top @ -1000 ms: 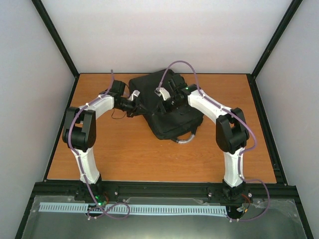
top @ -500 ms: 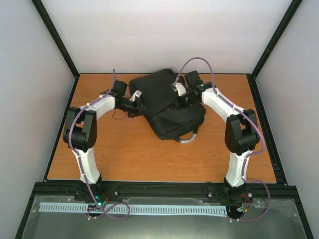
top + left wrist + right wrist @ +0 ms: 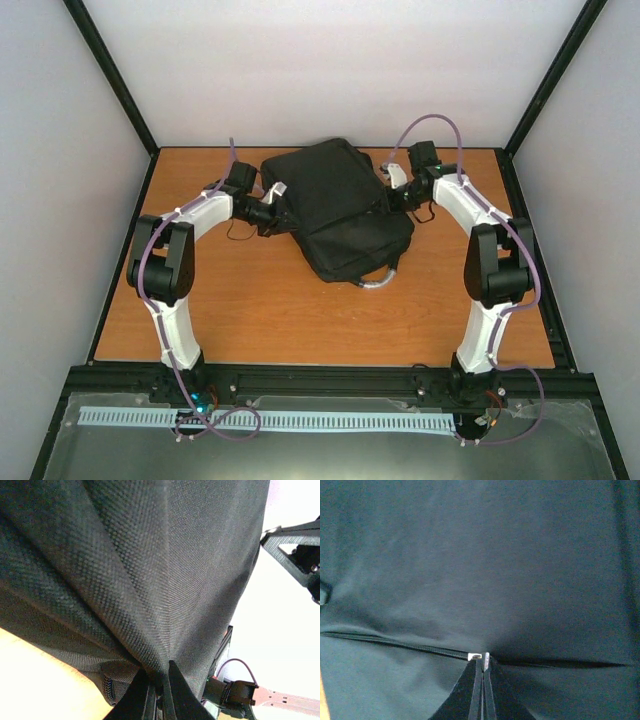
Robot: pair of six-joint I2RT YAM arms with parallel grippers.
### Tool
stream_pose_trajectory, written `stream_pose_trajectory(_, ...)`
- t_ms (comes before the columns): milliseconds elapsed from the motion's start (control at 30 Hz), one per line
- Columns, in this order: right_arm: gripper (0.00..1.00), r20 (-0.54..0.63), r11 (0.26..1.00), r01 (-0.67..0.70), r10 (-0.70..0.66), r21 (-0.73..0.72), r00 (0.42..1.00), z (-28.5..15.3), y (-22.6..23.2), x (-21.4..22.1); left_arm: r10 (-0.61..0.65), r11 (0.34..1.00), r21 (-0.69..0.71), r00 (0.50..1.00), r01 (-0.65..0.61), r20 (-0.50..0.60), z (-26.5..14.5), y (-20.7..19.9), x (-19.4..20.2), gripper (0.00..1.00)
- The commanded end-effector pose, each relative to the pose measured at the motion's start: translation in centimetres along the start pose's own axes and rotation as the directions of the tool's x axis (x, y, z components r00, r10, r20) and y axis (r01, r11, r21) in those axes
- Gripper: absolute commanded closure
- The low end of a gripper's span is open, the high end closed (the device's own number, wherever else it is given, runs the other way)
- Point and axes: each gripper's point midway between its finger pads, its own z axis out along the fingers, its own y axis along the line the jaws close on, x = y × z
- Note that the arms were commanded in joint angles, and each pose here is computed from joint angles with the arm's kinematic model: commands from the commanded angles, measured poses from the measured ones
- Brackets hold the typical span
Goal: Pack the student bag
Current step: Zip the student bag at the center of the board.
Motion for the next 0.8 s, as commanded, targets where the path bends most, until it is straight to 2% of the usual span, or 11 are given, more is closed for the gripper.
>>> stream_pose_trajectory(0,0.97,0.004,0.982,-0.051,0.052,0.182,0.999,-2.7,-5.8,1.0,0.044,0.999,0.002,0.999,-0.044,0.011,-1.3,-1.2,0.3,0.99)
stream_pose_trajectory(200,0.97,0.025,0.972,-0.070,0.066,0.224,0.997,-3.6,-7.9,0.7,0.050,0.999,-0.004,0.999,-0.050,0.010,-1.3,-1.1,0.5,0.99)
stream_pose_trajectory(767,0.97,-0.005,0.957,-0.093,0.098,0.273,0.995,-3.9,-8.4,3.1,0.078,0.996,-0.034,0.997,-0.078,-0.002,-1.7,-0.8,1.2,0.99)
